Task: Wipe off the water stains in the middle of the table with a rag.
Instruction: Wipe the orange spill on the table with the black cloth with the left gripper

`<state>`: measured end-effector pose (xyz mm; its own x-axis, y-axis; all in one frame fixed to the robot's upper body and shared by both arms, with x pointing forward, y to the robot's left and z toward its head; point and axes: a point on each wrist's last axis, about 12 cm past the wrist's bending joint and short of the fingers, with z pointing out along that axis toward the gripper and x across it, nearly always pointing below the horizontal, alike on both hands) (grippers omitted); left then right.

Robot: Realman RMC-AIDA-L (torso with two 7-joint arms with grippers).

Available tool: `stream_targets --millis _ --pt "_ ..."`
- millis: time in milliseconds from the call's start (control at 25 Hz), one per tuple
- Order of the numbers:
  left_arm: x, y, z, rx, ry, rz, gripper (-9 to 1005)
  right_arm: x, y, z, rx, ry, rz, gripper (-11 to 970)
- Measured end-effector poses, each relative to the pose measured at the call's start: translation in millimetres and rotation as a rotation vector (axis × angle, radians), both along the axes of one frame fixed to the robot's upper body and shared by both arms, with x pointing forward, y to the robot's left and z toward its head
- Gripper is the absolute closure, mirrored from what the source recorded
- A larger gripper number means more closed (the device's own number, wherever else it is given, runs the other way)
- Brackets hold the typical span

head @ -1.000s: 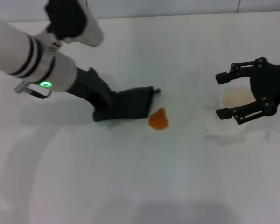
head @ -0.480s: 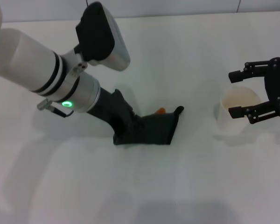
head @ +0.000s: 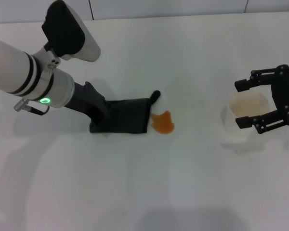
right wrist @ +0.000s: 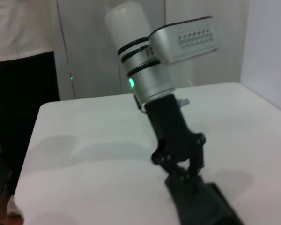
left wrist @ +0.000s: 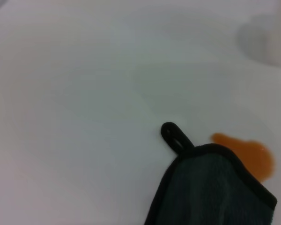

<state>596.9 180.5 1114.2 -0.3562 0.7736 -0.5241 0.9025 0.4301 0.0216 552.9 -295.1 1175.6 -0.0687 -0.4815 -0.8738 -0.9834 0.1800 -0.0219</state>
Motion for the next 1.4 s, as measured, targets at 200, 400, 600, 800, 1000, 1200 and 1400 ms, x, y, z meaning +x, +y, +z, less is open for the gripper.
stream_targets --millis 200,400,600,800,1000,1200,1400 --pt "4.0 2 1.7 -0.005 -0.029 0.018 903 -1.3 -1 -3.8 -0.035 0.019 0.000 101" --pt "0.3 -8 5.7 -0.057 -0.009 -0.024 903 -1.4 -2 -5.4 -0.054 0.030 -0.002 101" --pt "-11.7 -19 9.4 -0.119 0.072 -0.107 903 -1.8 -4 -4.0 -0.055 0.032 -0.001 101" --pt "-26.2 -33 4.1 -0.131 0.126 -0.190 904 -2.3 -5 -3.4 -0.056 0.034 0.004 101" --pt "-32.6 -41 -2.9 -0.094 0.137 -0.219 904 -2.3 -4 -3.4 -0.057 0.035 0.008 101" --pt "-17.3 -27 -1.1 -0.091 0.078 -0.108 904 -4.1 -4 -4.3 -0.051 0.041 0.011 101" --pt "2.1 -6 -2.5 -0.069 -0.019 0.025 904 -4.8 -1 -5.6 -0.048 0.045 0.018 101"
